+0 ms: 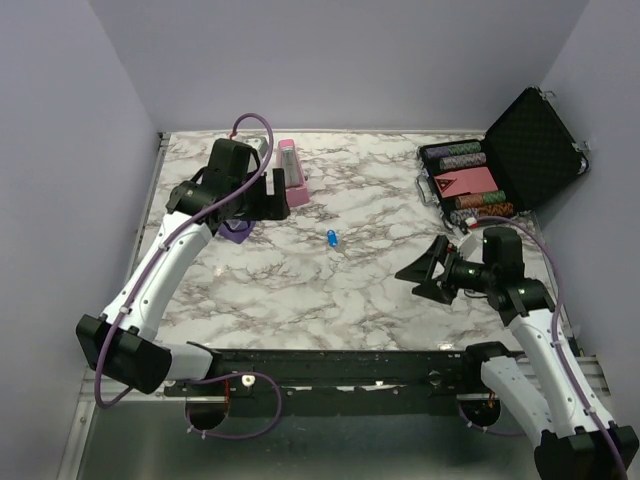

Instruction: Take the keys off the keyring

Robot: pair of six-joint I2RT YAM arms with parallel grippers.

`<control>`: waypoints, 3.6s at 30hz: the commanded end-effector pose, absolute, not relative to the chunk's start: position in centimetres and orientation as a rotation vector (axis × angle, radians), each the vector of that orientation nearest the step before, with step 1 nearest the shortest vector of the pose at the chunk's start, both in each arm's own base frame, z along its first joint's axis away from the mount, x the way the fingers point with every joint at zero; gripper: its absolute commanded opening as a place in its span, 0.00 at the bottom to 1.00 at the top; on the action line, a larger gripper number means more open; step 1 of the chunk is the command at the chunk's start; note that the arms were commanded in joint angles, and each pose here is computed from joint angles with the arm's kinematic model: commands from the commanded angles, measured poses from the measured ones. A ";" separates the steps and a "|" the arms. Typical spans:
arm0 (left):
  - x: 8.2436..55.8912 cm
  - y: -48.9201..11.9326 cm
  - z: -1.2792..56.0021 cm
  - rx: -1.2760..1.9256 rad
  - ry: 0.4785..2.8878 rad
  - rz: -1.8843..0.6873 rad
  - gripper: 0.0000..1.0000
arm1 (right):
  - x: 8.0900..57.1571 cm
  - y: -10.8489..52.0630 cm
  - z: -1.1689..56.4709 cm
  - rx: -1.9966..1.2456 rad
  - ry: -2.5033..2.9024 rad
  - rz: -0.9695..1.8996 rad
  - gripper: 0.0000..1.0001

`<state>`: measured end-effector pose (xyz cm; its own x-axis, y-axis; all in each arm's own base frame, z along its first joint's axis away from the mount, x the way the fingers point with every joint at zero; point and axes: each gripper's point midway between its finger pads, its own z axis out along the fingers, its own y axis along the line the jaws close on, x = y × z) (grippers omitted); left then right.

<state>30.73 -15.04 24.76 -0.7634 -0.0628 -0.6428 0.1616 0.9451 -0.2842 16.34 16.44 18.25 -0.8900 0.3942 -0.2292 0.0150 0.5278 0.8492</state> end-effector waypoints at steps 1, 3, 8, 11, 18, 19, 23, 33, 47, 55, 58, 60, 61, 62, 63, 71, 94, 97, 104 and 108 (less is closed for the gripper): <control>31.5 -18.3 26.4 0.273 2.286 -0.611 0.93 | 18.0 16.7 20.2 0.223 2.330 1.303 1.00; 32.0 -19.1 26.3 0.297 2.299 -0.637 0.99 | 18.8 16.8 20.6 0.209 2.319 1.296 1.00; 33.5 -19.7 24.5 0.338 2.335 -0.629 0.99 | 20.7 17.1 22.0 0.191 2.291 1.300 1.00; 33.6 -20.9 23.4 0.439 2.333 -0.693 0.96 | 21.7 17.1 22.1 0.188 2.280 1.287 1.00; 33.7 -23.8 19.1 0.594 2.355 -0.854 0.92 | 24.1 17.9 23.6 0.174 2.240 1.347 1.00; 33.9 -24.1 18.6 0.605 2.367 -0.865 0.91 | 24.3 17.9 23.5 0.166 2.252 1.339 1.00; 34.5 -25.3 16.0 0.652 2.414 -0.874 0.89 | 24.4 17.8 23.0 0.140 2.282 1.313 1.00; 36.4 -27.3 12.0 0.664 2.466 -0.914 0.87 | 23.8 17.6 23.1 0.087 2.303 1.280 1.00; 38.0 -29.3 8.1 0.666 2.520 -0.991 0.86 | 23.4 16.9 23.3 0.039 2.333 1.205 1.00; 37.9 -30.0 6.4 0.689 2.549 -1.058 0.83 | 23.4 17.0 23.1 0.039 2.343 1.209 1.00; 37.9 -30.4 6.6 0.710 2.543 -1.092 0.83 | 23.3 17.0 23.2 0.042 2.347 1.214 1.00; 37.7 -30.5 6.7 0.725 2.555 -1.116 0.83 | 23.3 17.0 23.2 0.043 2.349 1.216 1.00; 37.7 -30.6 6.7 0.723 2.557 -1.124 0.83 | 23.2 17.0 23.2 0.046 2.350 1.219 1.00; 37.7 -30.6 6.6 0.718 2.568 -1.123 0.83 | 23.2 17.0 23.2 0.047 2.349 1.222 1.00; 37.5 -30.6 6.6 0.714 2.588 -1.128 0.83 | 23.1 17.0 23.3 0.048 2.349 1.225 1.00; 36.4 -30.7 6.5 0.686 2.695 -1.199 0.83 | 22.8 17.1 23.5 0.053 2.347 1.232 1.00; 34.5 -32.6 6.3 0.715 2.730 -1.246 0.70 | 22.2 17.0 24.0 0.035 2.337 1.228 1.00; 34.7 -32.7 6.3 0.718 2.733 -1.220 0.68 | 22.1 16.9 24.2 0.026 2.337 1.219 1.00; 35.0 -32.7 6.3 0.720 2.740 -1.210 0.64 | 22.1 16.8 24.3 0.010 2.340 1.209 1.00; 35.1 -32.7 6.3 0.708 2.758 -1.196 0.63 | 22.2 16.8 24.2 0.001 2.343 1.203 1.00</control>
<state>34.98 -32.45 6.51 -0.8930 0.3811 -0.2394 0.4324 0.5794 -0.6909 22.47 16.78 23.40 -0.8804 0.2434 -0.4071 -0.1905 0.6046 0.7734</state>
